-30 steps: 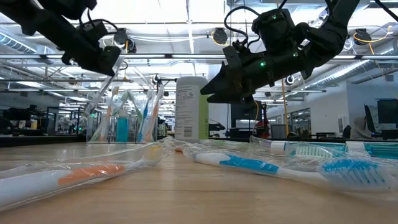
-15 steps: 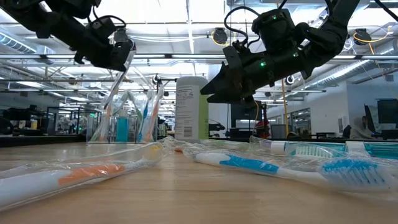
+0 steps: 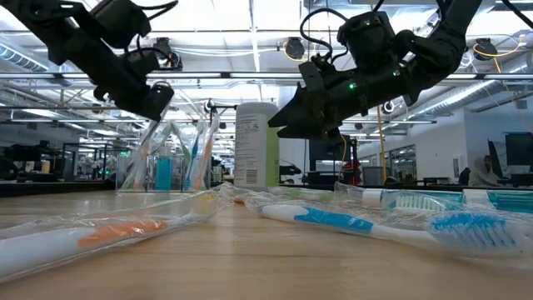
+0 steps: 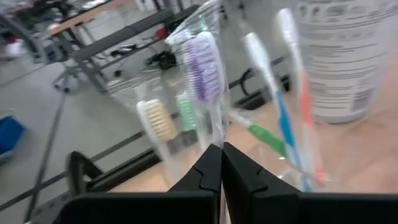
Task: Pick & Place toothbrushing station
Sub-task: Put the left violet toothbrush into the transparent organizer
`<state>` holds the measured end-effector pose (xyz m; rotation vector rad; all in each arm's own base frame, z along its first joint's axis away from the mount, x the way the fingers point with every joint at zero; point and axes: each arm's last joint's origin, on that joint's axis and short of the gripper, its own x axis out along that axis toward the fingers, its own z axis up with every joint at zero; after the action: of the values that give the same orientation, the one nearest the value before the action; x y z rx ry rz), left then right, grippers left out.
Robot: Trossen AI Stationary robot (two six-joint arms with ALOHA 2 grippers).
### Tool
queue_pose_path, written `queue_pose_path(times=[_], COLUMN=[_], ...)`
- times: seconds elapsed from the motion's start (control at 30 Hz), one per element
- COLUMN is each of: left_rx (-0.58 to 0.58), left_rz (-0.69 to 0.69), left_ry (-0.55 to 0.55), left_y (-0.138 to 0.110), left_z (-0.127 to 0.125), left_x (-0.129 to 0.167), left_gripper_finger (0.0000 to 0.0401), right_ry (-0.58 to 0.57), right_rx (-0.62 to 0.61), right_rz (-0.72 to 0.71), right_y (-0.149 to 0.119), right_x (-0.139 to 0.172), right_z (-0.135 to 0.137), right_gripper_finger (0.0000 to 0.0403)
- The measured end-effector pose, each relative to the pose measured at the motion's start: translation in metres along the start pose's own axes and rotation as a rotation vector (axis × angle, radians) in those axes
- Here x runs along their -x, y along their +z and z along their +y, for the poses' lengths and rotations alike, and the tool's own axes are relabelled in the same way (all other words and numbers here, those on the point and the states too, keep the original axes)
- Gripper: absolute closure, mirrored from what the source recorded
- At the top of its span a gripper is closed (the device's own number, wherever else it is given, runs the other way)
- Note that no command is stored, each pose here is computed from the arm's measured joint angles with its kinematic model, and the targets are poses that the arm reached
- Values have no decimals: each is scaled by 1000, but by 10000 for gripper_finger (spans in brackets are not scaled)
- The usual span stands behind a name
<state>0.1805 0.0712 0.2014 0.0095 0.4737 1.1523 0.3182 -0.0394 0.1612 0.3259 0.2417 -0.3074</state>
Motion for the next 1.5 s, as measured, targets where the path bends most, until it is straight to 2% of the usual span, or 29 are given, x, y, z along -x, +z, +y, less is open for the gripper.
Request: queue_pose_path(times=[0.1,0.27,0.43,0.7,1.07,1.5], left_rx=[-11,-35,1,79,136,103], left_rz=[-2,18,44,103,223,246], left_ry=[49,59,89,143,34,42], left_y=[-1,-3,-7,-17,-22,-22], left_z=[0,3,9,16,20,25], left_x=[-1,1,4,8,2,-3], left_gripper_finger=[386,385,397,381,380,379], right_ry=[0,0,0,0,0,0], right_rx=[0,0,0,0,0,0], right_rz=[0,1,1,1,2,2], right_y=[0,0,0,0,0,0], right_x=[0,0,0,0,0,0], right_z=[0,0,0,0,0,0], right_gripper_finger=[204,204,204,204,204,204])
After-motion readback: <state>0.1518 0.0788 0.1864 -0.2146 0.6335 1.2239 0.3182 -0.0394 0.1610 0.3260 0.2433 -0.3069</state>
